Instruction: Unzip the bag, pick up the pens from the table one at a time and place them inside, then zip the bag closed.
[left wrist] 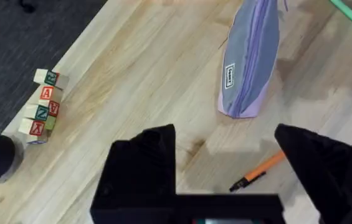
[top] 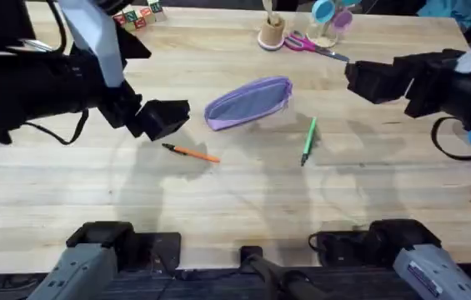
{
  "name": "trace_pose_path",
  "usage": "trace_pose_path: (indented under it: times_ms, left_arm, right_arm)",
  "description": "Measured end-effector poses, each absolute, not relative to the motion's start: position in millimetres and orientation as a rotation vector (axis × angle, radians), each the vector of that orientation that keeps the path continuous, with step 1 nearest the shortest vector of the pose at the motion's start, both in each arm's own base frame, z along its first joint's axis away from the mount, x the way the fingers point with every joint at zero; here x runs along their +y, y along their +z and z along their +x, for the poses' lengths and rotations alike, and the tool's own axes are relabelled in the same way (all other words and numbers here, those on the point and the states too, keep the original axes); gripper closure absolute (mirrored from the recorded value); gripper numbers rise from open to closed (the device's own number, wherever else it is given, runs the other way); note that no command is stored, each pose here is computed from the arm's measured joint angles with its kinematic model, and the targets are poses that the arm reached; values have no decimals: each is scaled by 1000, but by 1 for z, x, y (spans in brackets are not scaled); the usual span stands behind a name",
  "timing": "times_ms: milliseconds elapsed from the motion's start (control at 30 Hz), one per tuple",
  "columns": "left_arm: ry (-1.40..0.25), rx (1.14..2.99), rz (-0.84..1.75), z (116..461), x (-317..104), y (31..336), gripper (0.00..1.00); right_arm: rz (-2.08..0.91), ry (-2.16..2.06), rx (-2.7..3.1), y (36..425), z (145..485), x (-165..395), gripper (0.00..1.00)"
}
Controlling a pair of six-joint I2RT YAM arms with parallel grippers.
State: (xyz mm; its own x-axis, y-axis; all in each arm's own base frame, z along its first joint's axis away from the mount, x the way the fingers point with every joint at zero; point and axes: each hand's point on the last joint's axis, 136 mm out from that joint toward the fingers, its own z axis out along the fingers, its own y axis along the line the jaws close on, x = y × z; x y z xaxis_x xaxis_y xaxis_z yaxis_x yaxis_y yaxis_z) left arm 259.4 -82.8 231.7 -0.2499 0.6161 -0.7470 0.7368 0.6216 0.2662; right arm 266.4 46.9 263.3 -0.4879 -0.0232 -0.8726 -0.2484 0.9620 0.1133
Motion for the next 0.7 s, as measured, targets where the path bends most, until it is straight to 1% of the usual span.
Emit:
trace_pose_path:
  times_ms: [267,533,700]
  left_arm:
    - [-186,1968,1076,261,-84,228,8]
    - [-335,2079,1107,285,-91,185,7]
    - [-415,2028,1198,298,-106,168,7]
  right_arm:
    - [-195,268,2042,269,269,47,6]
    - [-201,259,1986,281,276,47,6]
    - [-204,257,1979,282,276,47,6]
